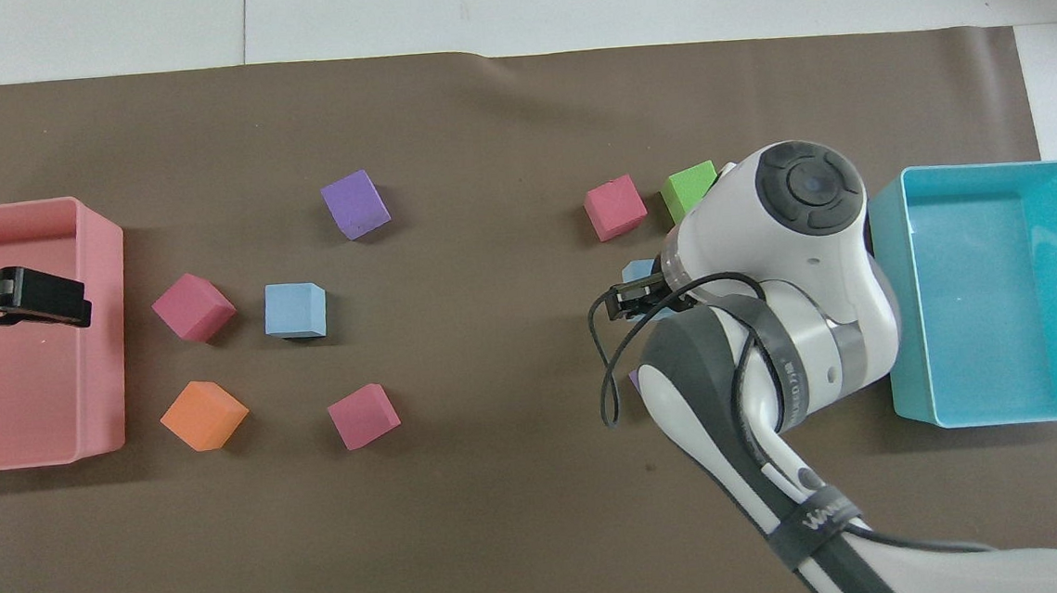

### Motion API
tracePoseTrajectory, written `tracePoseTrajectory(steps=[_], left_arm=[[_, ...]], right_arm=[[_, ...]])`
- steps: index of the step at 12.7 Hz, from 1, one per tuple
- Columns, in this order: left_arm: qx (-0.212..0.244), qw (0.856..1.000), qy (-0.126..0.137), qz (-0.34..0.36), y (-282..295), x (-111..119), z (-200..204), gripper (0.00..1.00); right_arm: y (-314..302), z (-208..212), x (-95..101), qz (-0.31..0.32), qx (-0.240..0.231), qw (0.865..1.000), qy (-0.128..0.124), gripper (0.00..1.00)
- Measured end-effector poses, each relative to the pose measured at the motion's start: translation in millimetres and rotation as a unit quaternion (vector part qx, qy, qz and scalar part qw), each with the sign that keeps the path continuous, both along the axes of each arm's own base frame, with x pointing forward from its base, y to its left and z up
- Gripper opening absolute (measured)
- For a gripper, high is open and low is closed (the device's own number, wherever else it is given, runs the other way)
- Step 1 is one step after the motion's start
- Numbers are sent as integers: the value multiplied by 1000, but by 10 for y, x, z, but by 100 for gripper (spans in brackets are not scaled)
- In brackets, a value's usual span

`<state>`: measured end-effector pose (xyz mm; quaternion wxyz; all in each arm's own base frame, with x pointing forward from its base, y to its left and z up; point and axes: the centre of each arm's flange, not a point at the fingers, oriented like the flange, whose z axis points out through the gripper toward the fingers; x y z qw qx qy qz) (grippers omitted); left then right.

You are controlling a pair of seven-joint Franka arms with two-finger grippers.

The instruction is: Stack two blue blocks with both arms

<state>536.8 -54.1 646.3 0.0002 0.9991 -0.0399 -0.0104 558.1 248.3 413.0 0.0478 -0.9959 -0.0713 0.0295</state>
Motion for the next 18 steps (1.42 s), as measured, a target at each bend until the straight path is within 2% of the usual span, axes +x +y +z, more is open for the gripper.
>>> tracePoseTrajectory(steps=[3, 8, 12, 15, 18], left_arm=[[0, 1000, 0, 0, 0, 0, 0, 100], [0, 1000, 0, 0, 0, 0, 0, 100], [0, 1000, 0, 0, 0, 0, 0, 100], [0, 1000, 0, 0, 0, 0, 0, 100], [0, 1000, 0, 0, 0, 0, 0, 100]], right_arm=[[523, -199, -18, -20, -6, 1000, 4, 65], [1318, -673, -151, -44, 0, 999, -19, 65], [1537, -804, -301, -46, -3, 999, -13, 65], [1504, -1001, -376, -37, -15, 999, 0, 65], [1467, -1101, -414, -25, -17, 1000, 1, 65]])
